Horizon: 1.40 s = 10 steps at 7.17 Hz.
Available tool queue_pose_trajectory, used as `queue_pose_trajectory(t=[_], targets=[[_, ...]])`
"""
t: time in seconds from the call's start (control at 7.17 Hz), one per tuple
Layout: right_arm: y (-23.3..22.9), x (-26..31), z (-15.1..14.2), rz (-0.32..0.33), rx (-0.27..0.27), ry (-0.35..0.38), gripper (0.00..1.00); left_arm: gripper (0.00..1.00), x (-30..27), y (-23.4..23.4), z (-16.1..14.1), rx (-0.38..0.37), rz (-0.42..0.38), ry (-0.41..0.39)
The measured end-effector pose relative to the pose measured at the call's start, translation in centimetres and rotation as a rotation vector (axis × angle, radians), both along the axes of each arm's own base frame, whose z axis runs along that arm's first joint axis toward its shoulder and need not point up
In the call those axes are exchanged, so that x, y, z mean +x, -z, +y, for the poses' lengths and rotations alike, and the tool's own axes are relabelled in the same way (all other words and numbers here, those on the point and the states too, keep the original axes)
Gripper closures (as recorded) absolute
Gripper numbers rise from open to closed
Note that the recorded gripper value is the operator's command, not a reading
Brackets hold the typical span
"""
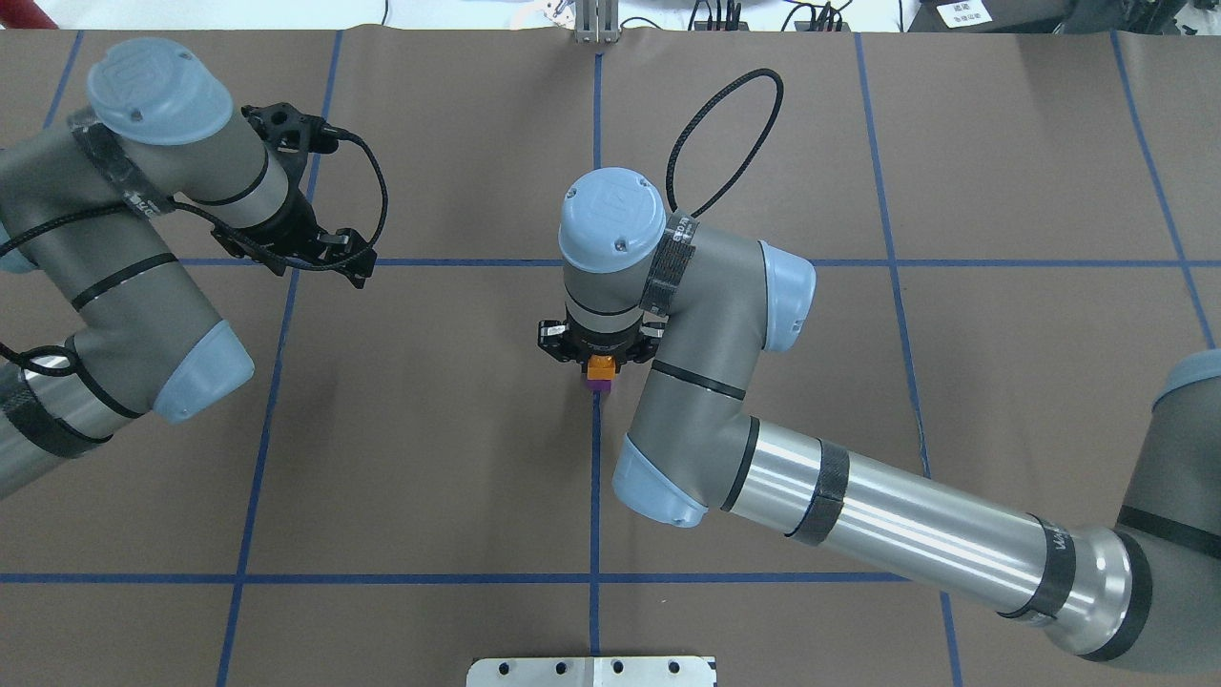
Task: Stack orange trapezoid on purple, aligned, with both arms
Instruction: 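Lower the orange block onto the purple block, aligning their edges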
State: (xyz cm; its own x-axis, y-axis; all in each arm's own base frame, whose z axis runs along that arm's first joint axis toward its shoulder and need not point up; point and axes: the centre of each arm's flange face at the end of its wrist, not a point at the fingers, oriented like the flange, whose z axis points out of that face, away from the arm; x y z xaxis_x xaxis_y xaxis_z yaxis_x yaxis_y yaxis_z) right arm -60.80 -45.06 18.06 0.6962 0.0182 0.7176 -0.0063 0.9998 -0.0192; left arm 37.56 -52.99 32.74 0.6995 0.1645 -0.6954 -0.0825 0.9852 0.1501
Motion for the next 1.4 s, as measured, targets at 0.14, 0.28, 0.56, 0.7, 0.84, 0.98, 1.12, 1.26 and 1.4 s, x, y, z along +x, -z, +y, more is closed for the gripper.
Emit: queue_pose_trajectory(t=[0.14, 0.28, 0.56, 0.7, 0.84, 0.98, 1.12, 1.26, 1.4], targets=[[-0.1, -0.1, -0.1, 0.002, -0.002, -0.001, 1.00, 0.00, 0.0, 0.1, 0.0, 0.002, 0.001, 0.000], [-0.3, -0.2, -0.1, 0.007, -0.005, -0.003, 1.00, 0.00, -0.1, 0.3, 0.1, 0.004, 0.004, 0.000], [-0.8, -0.5, -0.3, 0.016, -0.010, -0.002, 1.00, 0.00, -0.2, 0.6, 0.2, 0.007, 0.007, 0.001], [-0.9, -0.5, -0.3, 0.017, -0.010, -0.002, 1.00, 0.00, -0.2, 0.6, 0.2, 0.008, 0.008, 0.001], [-1.0, -0.6, -0.3, 0.016, -0.009, -0.002, 1.00, 0.00, -0.2, 0.7, 0.3, 0.008, 0.008, 0.001], [-1.1, -0.6, -0.4, 0.016, -0.008, -0.001, 1.00, 0.00, -0.2, 0.7, 0.3, 0.009, 0.009, 0.001], [-1.2, -0.7, -0.4, 0.018, -0.009, -0.001, 1.00, 0.00, -0.3, 0.8, 0.3, 0.010, 0.010, 0.001], [-1.3, -0.7, -0.4, 0.019, -0.009, -0.001, 1.00, 0.00, -0.3, 0.9, 0.3, 0.009, 0.011, 0.002], [-1.3, -0.7, -0.4, 0.020, -0.008, -0.001, 0.95, 0.00, -0.4, 1.0, 0.4, 0.005, 0.011, 0.006]])
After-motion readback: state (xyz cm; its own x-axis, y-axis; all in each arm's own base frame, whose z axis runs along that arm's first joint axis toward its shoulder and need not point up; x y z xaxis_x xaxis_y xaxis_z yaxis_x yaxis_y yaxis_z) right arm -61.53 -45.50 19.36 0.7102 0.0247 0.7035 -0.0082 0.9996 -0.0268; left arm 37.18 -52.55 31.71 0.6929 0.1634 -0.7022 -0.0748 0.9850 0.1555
